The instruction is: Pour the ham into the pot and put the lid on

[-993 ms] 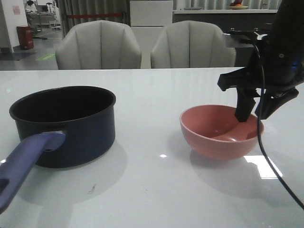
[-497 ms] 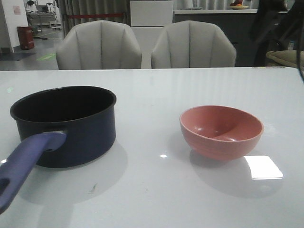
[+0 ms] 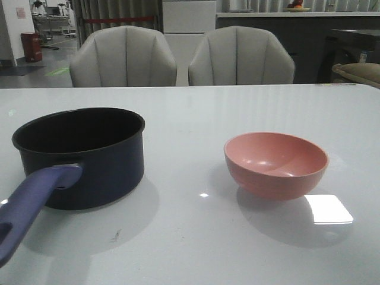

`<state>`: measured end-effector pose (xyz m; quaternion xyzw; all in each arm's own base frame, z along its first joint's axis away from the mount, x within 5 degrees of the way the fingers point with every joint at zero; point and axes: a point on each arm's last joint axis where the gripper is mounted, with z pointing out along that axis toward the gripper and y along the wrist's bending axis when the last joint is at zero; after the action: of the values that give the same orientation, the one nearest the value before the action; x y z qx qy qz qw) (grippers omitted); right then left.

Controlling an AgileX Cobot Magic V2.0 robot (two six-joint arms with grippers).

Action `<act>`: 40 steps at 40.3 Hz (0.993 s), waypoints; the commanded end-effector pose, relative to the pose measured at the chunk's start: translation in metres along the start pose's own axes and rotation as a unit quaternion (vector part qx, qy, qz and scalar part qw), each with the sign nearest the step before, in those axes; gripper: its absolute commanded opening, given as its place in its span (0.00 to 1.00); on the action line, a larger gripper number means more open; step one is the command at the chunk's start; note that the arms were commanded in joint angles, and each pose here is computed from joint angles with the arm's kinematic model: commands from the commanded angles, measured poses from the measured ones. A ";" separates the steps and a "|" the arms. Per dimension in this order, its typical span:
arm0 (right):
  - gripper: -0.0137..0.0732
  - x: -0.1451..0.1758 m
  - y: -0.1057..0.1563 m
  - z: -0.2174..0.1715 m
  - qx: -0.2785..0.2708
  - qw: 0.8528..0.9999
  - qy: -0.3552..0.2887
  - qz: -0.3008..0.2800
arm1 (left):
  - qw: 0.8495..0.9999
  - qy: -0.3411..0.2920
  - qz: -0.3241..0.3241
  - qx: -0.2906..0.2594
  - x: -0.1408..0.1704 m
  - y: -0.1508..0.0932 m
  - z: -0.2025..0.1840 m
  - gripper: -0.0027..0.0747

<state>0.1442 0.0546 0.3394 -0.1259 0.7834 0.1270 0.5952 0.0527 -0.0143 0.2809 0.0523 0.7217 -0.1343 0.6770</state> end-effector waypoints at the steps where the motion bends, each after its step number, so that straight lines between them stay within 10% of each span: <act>1: 0.63 0.000 0.000 -0.028 -0.001 0.995 -0.097 -0.008 | 0.999 -0.049 -0.005 0.012 -0.016 -0.003 -0.001 0.77; 20: 0.62 0.087 -0.004 -0.059 -0.001 0.991 -0.133 -0.008 | 0.999 -0.049 -0.005 0.012 -0.016 -0.003 -0.001 0.77; 29: 0.30 0.090 -0.004 -0.057 -0.001 0.992 -0.128 -0.008 | 0.999 -0.049 -0.005 0.012 -0.016 -0.003 -0.001 0.77; 40: 0.33 0.090 -0.004 -0.057 -0.001 0.992 -0.128 -0.008 | 0.999 -0.049 -0.005 0.012 -0.016 -0.003 -0.001 0.77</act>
<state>0.0699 0.0270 0.2500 -0.1183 0.7384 0.1369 0.6496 0.0527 -0.0143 0.2810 0.0523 0.7211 -0.1344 0.6776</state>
